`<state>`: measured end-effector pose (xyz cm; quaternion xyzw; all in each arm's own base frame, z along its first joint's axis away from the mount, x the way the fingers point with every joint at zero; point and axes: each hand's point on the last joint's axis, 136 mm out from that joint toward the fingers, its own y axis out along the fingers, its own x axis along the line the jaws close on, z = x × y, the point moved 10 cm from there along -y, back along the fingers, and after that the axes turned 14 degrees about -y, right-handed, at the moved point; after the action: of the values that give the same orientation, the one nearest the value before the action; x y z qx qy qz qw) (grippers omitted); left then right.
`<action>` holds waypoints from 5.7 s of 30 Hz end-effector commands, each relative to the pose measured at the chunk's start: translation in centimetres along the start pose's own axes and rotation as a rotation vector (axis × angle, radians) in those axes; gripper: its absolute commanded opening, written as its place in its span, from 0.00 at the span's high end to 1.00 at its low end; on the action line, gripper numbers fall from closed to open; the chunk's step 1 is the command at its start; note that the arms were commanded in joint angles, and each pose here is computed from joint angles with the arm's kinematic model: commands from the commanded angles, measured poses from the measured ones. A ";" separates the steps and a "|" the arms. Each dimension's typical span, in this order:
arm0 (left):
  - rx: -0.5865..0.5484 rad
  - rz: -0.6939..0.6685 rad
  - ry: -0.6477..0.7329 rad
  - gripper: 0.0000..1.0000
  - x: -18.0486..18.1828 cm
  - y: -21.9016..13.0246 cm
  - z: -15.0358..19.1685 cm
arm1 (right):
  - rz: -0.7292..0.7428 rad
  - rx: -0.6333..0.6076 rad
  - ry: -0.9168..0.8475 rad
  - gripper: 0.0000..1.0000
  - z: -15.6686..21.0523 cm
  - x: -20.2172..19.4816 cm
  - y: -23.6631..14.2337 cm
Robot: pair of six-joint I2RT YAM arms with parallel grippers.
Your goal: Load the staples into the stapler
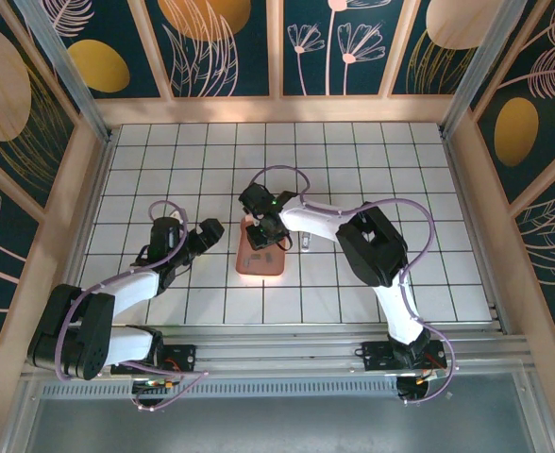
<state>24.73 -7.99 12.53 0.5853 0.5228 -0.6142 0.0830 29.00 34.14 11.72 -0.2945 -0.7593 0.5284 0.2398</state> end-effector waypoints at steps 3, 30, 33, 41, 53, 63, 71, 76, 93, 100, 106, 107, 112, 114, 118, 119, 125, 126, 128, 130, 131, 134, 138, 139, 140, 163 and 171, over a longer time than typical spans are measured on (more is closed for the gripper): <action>-0.008 0.040 0.017 0.08 -0.8 -0.3 -0.4 | 0.021 0.022 -0.026 0.67 0.1 0.1 1.0; -0.047 0.069 0.208 0.08 -2.4 -2.2 -0.7 | 0.098 -0.231 0.060 0.83 -0.1 0.9 -7.8; -0.034 0.095 0.274 0.08 -2.7 -2.4 -0.5 | 0.098 -0.239 0.128 0.83 1.9 0.1 -9.2; -0.029 0.148 0.402 0.08 -3.7 -3.3 -0.4 | 0.090 -0.156 0.345 0.83 9.7 -2.5 -9.6; -0.068 0.167 0.415 0.08 -3.1 -4.2 0.0 | 0.121 -0.018 0.464 0.83 15.8 -3.9 -6.6; -0.076 0.166 0.423 0.08 -3.4 -4.2 -0.2 | 0.125 0.007 0.476 0.70 15.9 -4.0 -7.0; -0.075 0.150 0.432 0.08 -3.3 -4.2 -0.2 | 0.054 0.074 0.557 0.67 14.7 -4.7 -10.4; -0.070 0.148 0.435 0.08 -3.4 -4.2 -0.3 | 0.035 0.141 0.564 0.67 14.6 -4.5 -10.0; -0.057 0.140 0.437 0.08 -3.3 -4.0 -0.2 | 0.056 0.243 0.497 0.68 14.0 -4.6 -6.8; -0.060 0.141 0.440 0.08 -3.4 -4.1 -0.3 | 0.066 0.268 0.491 0.70 14.1 -4.9 -6.0; -0.060 0.140 0.440 0.08 -3.3 -4.1 -0.2 | 0.068 0.278 0.488 0.72 14.3 -5.1 -5.6; -0.061 0.141 0.440 0.08 -3.4 -4.1 -0.2 | 0.065 0.279 0.488 0.73 14.3 -5.0 -5.5; -0.058 0.138 0.441 0.08 -3.3 -4.0 -0.2 | 0.054 0.274 0.494 0.75 14.6 -5.3 -5.2; -0.059 0.140 0.441 0.08 -3.3 -4.1 -0.2 | 0.051 0.272 0.495 0.76 14.6 -5.4 -4.9; -0.059 0.138 0.440 0.08 -3.3 -4.1 -0.2 | 0.051 0.288 0.495 0.77 15.0 -5.5 -4.5; -0.061 0.140 0.441 0.08 -3.3 -4.1 -0.2 | 0.050 0.291 0.496 0.77 15.1 -5.4 -4.5; -0.059 0.141 0.440 0.08 -3.4 -4.1 -0.2 | 0.060 0.310 0.500 0.75 15.4 -5.5 -4.5; -0.060 0.141 0.440 0.08 -3.4 -4.1 -0.2 | 0.060 0.313 0.499 0.75 15.4 -5.5 -4.5; -0.061 0.142 0.441 0.08 -3.4 -4.1 -0.2 | 0.063 0.314 0.498 0.76 15.5 -5.4 -4.6; -0.059 0.141 0.440 0.08 -3.4 -4.1 -0.2 | 0.064 0.317 0.500 0.77 15.7 -5.4 -4.7; -0.058 0.143 0.441 0.08 -3.4 -4.1 -0.2 | 0.062 0.318 0.503 0.77 15.7 -5.4 -4.7; -0.058 0.144 0.440 0.08 -3.4 -4.1 -0.2 | 0.061 0.317 0.509 0.76 15.8 -5.3 -4.8; -0.063 0.148 0.440 0.08 -3.4 -4.2 -0.2 | 0.065 0.315 0.506 0.73 15.9 -5.1 -5.0; -0.063 0.149 0.440 0.08 -3.4 -4.2 -0.2 | 0.066 0.315 0.505 0.75 16.0 -5.2 -4.9; -0.062 0.149 0.441 0.08 -3.4 -4.2 -0.2 | 0.067 0.312 0.506 0.76 16.0 -5.2 -4.9; -0.156 0.183 0.450 0.08 -3.6 -4.1 -0.8 | 0.198 -0.278 0.593 0.83 11.9 -5.5 -9.8; -0.185 0.176 0.478 0.08 -3.9 -4.2 -1.1 | 0.263 -0.364 0.588 0.83 10.0 -5.8 -8.6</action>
<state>23.42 -7.57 17.92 0.7407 0.5201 -0.4214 0.0583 23.89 20.67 16.60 -0.5362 -0.7011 0.3223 0.3420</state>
